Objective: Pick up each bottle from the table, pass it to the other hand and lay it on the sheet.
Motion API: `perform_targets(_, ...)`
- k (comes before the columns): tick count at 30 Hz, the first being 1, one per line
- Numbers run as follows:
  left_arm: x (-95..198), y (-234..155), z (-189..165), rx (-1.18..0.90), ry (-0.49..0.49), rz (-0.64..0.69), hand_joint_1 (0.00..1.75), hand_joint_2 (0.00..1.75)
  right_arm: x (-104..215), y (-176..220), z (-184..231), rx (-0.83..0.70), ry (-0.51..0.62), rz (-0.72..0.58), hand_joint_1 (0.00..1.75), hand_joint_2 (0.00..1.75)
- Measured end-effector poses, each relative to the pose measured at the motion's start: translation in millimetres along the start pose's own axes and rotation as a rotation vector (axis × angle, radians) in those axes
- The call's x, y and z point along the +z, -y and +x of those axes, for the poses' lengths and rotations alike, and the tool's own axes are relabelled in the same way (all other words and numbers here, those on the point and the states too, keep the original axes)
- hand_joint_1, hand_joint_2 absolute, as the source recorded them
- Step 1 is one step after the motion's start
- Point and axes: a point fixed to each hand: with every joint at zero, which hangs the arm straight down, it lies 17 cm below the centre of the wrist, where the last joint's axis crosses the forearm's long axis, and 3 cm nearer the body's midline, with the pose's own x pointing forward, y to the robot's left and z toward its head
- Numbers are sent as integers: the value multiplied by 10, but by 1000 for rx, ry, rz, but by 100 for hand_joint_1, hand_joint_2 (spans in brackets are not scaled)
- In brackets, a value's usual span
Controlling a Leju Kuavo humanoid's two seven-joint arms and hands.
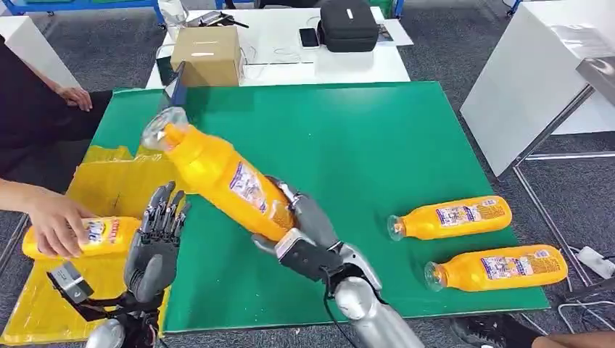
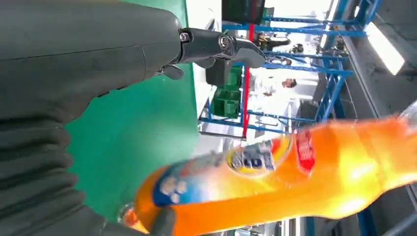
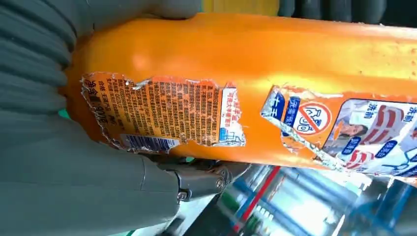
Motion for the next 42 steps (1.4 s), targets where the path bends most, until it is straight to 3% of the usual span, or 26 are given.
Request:
perform_targets(10,-4,161,59,8,18,-27,0,175,-16,-431,123,-11,8,100,175,175)
perform_targets(20,11,290,126,37,40,-44,0,175,140,-1284,-26,57,-35,312,175,175)
perform_targets(33,101,185,103,38,19,-26,0,175,170,-1514,-133,104,-50,383,175,175)
perform_targets(34,110,170,101,38,17,-22,26,175,174,-1540,-147,112,-52,390,175,175)
perform_targets(35,116,163,100,40,17,-21,175,175,178,-1559,-161,115,-54,396,175,175)
perform_targets(42,153,156,142,51,39,-30,175,175,173,-1594,-183,122,-54,407,175,175)
